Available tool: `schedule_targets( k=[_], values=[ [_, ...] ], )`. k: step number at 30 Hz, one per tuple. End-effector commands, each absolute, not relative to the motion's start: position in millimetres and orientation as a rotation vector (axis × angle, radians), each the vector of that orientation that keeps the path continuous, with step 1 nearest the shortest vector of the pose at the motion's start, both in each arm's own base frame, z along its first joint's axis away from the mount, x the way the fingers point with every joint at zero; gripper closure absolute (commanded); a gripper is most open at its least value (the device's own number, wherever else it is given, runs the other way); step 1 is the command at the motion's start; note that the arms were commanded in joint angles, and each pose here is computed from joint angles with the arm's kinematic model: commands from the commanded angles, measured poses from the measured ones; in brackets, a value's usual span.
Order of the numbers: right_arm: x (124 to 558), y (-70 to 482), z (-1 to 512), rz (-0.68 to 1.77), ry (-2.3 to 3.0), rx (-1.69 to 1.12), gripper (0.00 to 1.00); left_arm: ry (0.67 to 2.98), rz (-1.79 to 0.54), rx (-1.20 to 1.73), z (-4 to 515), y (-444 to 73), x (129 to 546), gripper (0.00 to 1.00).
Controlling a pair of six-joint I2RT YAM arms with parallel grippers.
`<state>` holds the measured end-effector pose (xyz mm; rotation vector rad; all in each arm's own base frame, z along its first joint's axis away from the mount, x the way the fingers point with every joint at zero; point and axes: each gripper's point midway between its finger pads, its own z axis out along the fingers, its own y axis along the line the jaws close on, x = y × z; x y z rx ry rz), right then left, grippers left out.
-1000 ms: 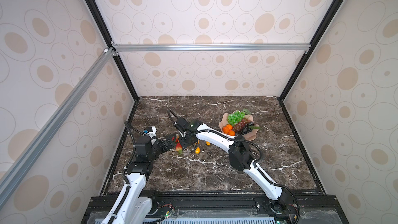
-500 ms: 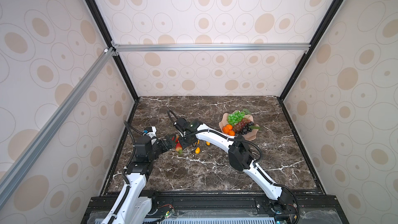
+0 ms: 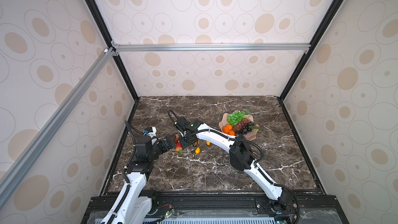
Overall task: Place and organize the fake fruits in the fruit bowl
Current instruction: 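Lift the orange with the right gripper and carry it to the bowl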
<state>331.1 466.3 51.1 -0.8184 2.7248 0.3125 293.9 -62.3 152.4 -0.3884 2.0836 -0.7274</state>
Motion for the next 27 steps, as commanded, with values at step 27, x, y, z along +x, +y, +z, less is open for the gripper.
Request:
schedule_targets(
  k=[27],
  values=[
    [358.8,310.5,144.1,0.281,2.646,-0.414,0.54,1.891,-1.029,-0.003,222.2,-171.4,321.3,0.02]
  ],
)
